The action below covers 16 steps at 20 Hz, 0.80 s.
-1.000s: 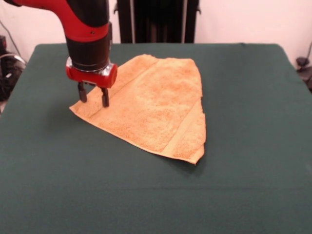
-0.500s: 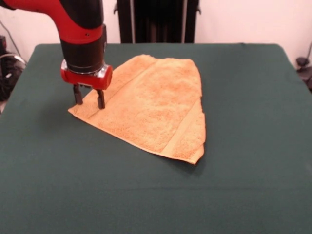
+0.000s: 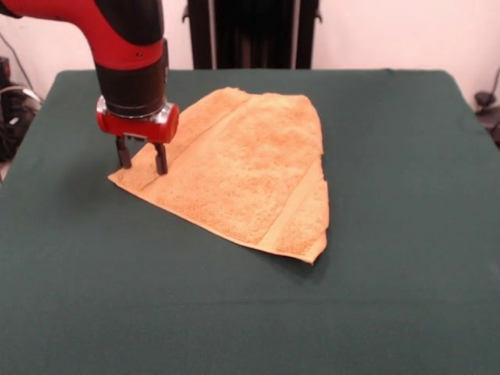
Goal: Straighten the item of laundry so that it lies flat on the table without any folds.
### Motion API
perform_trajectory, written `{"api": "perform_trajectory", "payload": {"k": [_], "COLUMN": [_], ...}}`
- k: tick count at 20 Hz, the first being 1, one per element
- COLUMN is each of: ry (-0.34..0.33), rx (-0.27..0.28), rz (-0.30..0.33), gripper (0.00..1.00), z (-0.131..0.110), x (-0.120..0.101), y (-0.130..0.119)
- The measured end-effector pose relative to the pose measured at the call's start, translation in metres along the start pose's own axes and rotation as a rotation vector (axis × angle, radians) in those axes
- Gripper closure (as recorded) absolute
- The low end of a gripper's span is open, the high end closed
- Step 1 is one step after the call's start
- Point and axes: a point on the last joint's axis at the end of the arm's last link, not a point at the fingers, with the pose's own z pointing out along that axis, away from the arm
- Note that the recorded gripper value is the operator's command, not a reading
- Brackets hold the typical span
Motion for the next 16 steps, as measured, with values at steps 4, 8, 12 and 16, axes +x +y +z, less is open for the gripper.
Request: {"api": "perform_trajectory", "payload": {"k": [4,8,12,16], "ry": [-0.004,-0.006,-0.005,-0.007], "rx": [0.003,0.004,0.004,0.004], "rz": [-0.013,-0.019,-0.019,-0.019], "gripper": [0.00,0.00,0.00,1.00], "z": [0.0001,0.0001,0.0001,-0.0002], "x": [0.0002,0.0002,0.0001,-0.0012], "y": [0.0004,0.0006,0.0006,0.0004]}}
